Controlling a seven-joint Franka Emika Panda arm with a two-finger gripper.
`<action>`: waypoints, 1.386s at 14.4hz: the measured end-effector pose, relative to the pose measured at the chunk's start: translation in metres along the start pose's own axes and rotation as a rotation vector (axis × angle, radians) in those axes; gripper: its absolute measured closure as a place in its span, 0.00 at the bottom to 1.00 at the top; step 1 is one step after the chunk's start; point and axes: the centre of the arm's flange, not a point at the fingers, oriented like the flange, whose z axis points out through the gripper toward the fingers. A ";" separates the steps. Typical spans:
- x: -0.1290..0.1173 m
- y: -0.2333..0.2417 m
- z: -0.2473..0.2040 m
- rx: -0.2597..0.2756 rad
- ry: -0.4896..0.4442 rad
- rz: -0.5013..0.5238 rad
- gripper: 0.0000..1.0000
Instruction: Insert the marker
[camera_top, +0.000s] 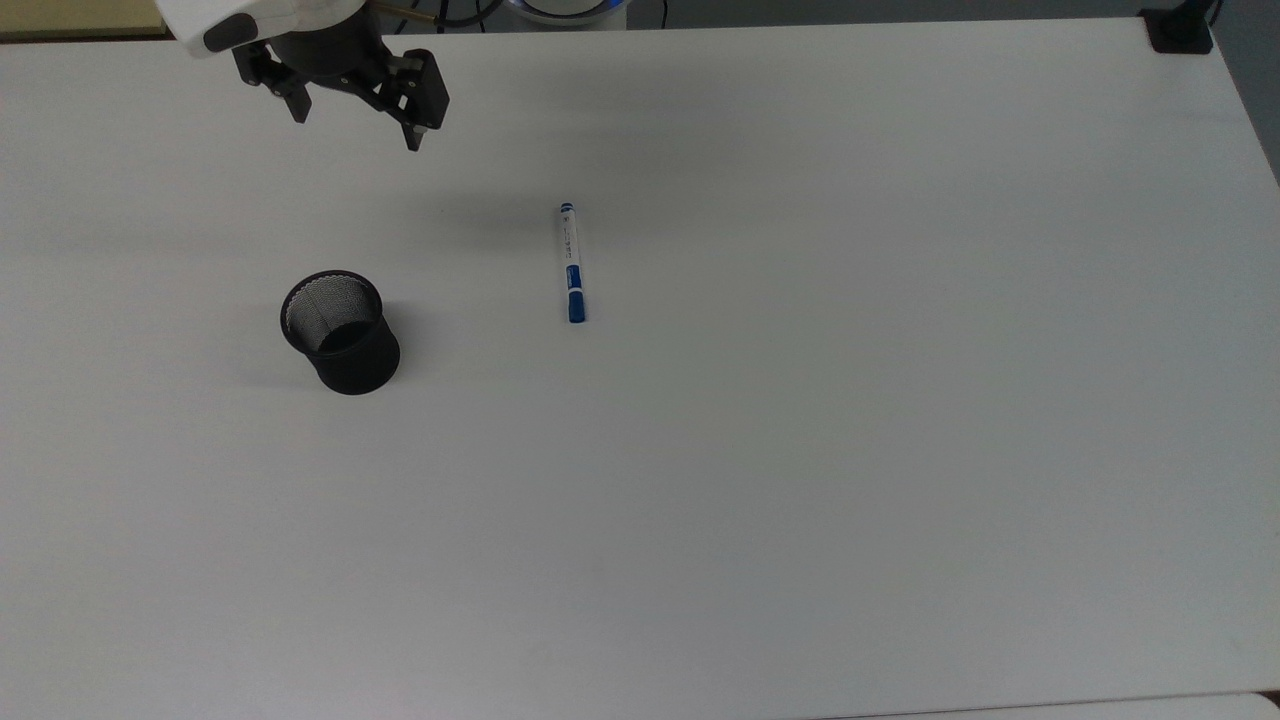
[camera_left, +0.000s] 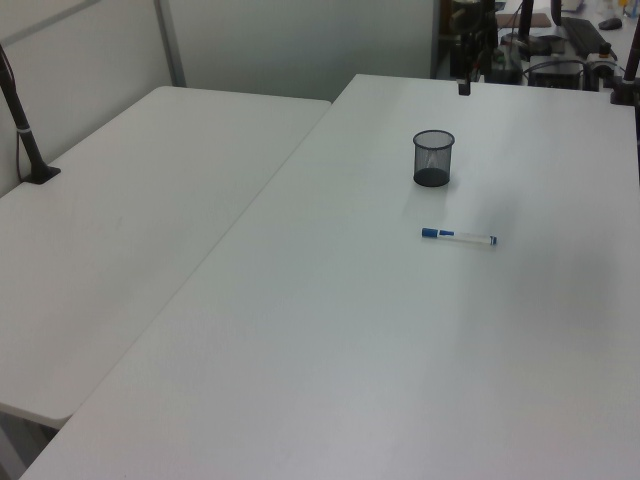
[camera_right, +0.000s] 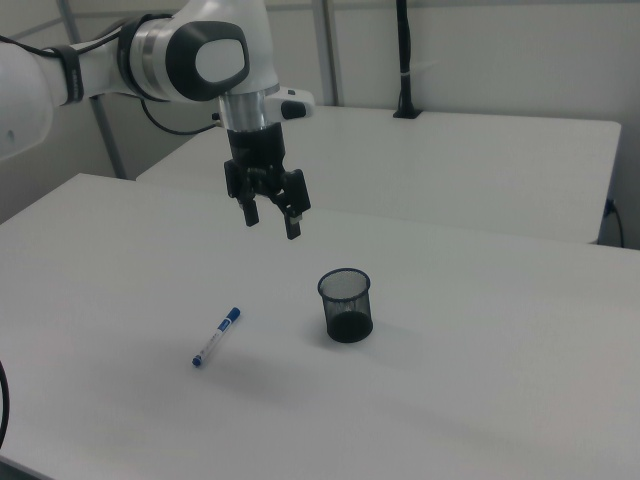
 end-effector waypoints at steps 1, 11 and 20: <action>0.000 -0.001 0.001 0.000 -0.001 -0.002 0.00; 0.000 -0.008 0.002 0.012 -0.004 -0.016 0.00; 0.034 -0.072 0.074 0.037 -0.042 -0.119 0.00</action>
